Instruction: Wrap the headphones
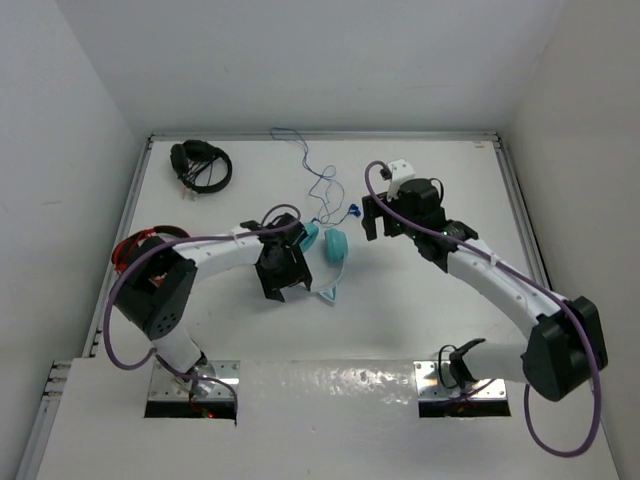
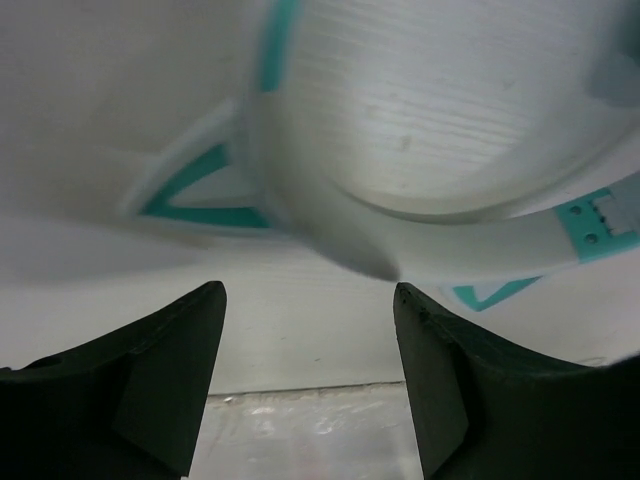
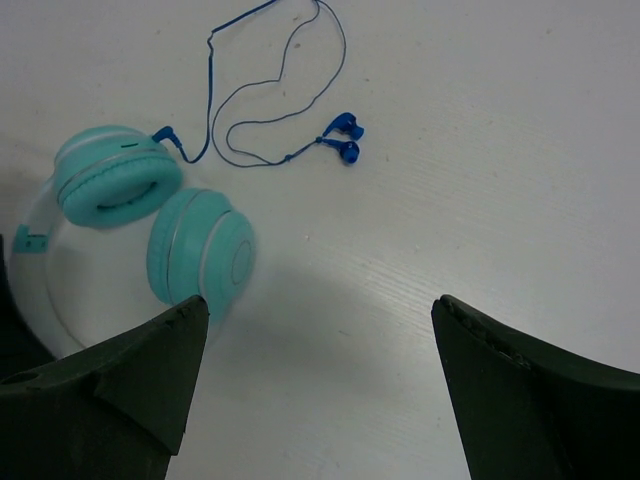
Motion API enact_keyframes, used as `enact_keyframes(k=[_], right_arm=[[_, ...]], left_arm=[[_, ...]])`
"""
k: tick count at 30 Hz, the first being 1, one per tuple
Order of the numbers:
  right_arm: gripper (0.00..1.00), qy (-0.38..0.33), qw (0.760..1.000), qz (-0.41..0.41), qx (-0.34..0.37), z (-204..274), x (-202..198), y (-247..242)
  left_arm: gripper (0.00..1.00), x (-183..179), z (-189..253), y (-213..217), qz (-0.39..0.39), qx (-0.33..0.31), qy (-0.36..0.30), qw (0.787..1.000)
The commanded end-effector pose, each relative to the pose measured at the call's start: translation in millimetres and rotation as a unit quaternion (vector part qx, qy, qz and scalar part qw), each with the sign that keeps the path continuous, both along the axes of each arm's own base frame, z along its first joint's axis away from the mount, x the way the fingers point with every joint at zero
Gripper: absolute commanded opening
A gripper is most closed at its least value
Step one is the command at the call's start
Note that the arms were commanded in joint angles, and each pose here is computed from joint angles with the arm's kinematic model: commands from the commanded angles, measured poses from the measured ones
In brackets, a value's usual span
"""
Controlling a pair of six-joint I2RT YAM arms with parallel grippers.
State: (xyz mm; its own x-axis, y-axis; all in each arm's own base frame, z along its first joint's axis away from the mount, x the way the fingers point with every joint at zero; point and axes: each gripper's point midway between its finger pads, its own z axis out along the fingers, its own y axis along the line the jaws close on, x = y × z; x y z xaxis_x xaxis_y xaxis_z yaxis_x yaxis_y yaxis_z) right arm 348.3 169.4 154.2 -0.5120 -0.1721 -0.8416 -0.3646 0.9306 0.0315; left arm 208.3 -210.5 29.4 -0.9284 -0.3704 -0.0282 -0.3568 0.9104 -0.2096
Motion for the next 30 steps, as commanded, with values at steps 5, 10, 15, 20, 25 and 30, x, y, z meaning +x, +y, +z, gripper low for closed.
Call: enact_keyframes(k=[5, 10, 15, 20, 25, 30], right_arm=[[0.89, -0.064, 0.997, -0.033, 0.016, 27.8, -19.1, -21.5], [0.81, -0.064, 0.997, -0.039, -0.011, 26.5, -30.6, -35.7], [0.63, -0.059, 0.998, -0.009, -0.029, 32.0, -27.0, -28.8], [0.5, -0.018, 0.997, 0.068, -0.034, 52.1, -24.7, -2.0], [0.59, -0.095, 0.988, 0.11, -0.056, 145.7, -10.2, 3.0], [0.58, -0.163, 0.973, 0.157, -0.049, 205.3, 1.7, 14.0]], left_arm=[[0.65, 42.6, -7.3, -68.9, 0.044, -0.076, -0.084, 0.993], [0.39, 27.4, -35.5, -48.7, 0.049, -0.033, -0.066, 0.996], [0.0, 59.9, -38.5, -10.6, -0.043, 0.069, -0.164, 0.983], [0.0, 141.1, 45.5, -6.4, -0.284, 0.144, -0.341, 0.884], [0.0, 192.5, 167.9, 37.0, -0.374, 0.132, -0.444, 0.804], [0.0, 185.5, 281.3, 63.2, -0.408, 0.193, -0.546, 0.706]])
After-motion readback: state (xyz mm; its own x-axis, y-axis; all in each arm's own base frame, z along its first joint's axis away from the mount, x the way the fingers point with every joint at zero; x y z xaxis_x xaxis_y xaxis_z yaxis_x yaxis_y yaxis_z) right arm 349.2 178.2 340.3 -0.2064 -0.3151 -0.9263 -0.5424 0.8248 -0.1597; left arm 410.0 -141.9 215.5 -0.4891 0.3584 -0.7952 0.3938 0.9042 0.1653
